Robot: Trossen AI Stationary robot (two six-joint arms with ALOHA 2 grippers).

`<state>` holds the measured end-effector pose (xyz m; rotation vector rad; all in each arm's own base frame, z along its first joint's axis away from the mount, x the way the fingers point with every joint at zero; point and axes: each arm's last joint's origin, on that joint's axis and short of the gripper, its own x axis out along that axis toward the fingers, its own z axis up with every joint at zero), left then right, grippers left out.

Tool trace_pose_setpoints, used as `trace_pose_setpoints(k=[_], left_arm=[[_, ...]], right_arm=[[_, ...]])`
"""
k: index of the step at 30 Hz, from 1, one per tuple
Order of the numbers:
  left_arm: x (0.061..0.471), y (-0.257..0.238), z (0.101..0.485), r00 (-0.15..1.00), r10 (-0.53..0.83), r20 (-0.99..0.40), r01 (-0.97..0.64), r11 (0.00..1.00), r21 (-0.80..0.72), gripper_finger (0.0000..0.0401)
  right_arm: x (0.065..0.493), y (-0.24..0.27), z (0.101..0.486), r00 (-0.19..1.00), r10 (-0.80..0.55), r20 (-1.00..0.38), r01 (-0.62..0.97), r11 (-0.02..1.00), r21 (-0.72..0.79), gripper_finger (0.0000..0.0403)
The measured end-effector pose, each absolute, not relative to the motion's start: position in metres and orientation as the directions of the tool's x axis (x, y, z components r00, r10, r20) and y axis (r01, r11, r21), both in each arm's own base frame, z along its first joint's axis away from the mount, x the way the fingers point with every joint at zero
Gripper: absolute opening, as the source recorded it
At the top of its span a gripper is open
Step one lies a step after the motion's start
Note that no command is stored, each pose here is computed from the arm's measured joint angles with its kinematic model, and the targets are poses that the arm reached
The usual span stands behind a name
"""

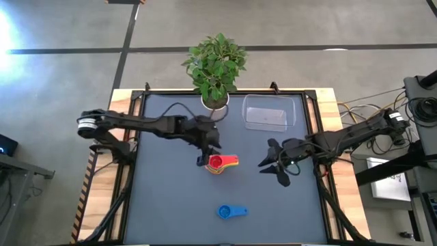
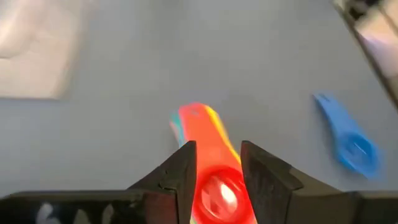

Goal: Nest measuring cups in basket
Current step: Stack the blue measuring cup on top of the red measuring cup

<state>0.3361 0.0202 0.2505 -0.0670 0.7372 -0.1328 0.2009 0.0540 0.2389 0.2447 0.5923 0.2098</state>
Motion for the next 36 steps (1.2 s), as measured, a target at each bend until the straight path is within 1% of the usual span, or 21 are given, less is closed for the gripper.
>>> trace_pose_setpoints(k=[2, 4, 7, 10, 13, 16, 22, 27, 30, 33, 36], left_arm=[[0.328, 0.023, 0.251, 0.799, -0.029, -0.6, -0.011, 0.998, -0.063, 0.0103], [0.319, 0.025, 0.254, 0.863, 0.027, -0.504, -0.061, 0.997, -0.051, 0.0101], [0.305, 0.023, 0.258, 0.936, 0.032, -0.35, -0.06, 0.996, -0.07, 0.01], [0.29, 0.021, 0.261, 0.977, 0.034, -0.209, -0.057, 0.993, -0.105, 0.01], [0.277, 0.021, 0.264, 0.996, 0.066, -0.067, -0.074, 0.99, -0.12, 0.01], [0.269, 0.02, 0.259, 0.997, 0.075, 0.017, -0.072, 0.99, -0.123, 0.01], [0.264, 0.015, 0.247, 0.988, 0.088, 0.123, -0.071, 0.988, -0.136, 0.01], [0.273, 0.008, 0.236, 0.991, 0.07, 0.113, -0.053, 0.988, -0.147, 0.01], [0.279, 0.004, 0.239, 0.992, 0.054, 0.114, -0.035, 0.986, -0.162, 0.01], [0.283, 0.0, 0.239, 0.996, 0.04, 0.084, -0.026, 0.987, -0.161, 0.01], [0.284, -0.002, 0.241, 0.998, 0.031, 0.047, -0.023, 0.987, -0.16, 0.01]], right_arm=[[0.203, 0.054, 0.234, 0.801, 0.261, -0.539, -0.123, 0.952, 0.279, 0.0112], [0.207, 0.056, 0.229, 0.798, 0.259, -0.544, -0.124, 0.954, 0.273, 0.0112], [0.216, 0.058, 0.22, 0.787, 0.26, -0.559, -0.118, 0.954, 0.277, 0.0112], [0.225, 0.062, 0.209, 0.772, 0.26, -0.581, -0.099, 0.951, 0.294, 0.0112], [0.234, 0.065, 0.197, 0.748, 0.257, -0.612, -0.086, 0.952, 0.295, 0.0112], [0.241, 0.069, 0.186, 0.734, 0.26, -0.627, -0.088, 0.952, 0.292, 0.0112], [0.255, 0.086, 0.174, 0.757, 0.309, -0.575, -0.151, 0.94, 0.306, 0.0112], [0.265, 0.103, 0.166, 0.793, 0.362, -0.491, -0.224, 0.921, 0.318, 0.0112], [0.269, 0.113, 0.157, 0.784, 0.388, -0.485, -0.254, 0.913, 0.319, 0.0113], [0.275, 0.122, 0.151, 0.761, 0.411, -0.503, -0.275, 0.905, 0.323, 0.0129], [0.283, 0.134, 0.147, 0.745, 0.432, -0.508, -0.294, 0.896, 0.332, 0.0162]])
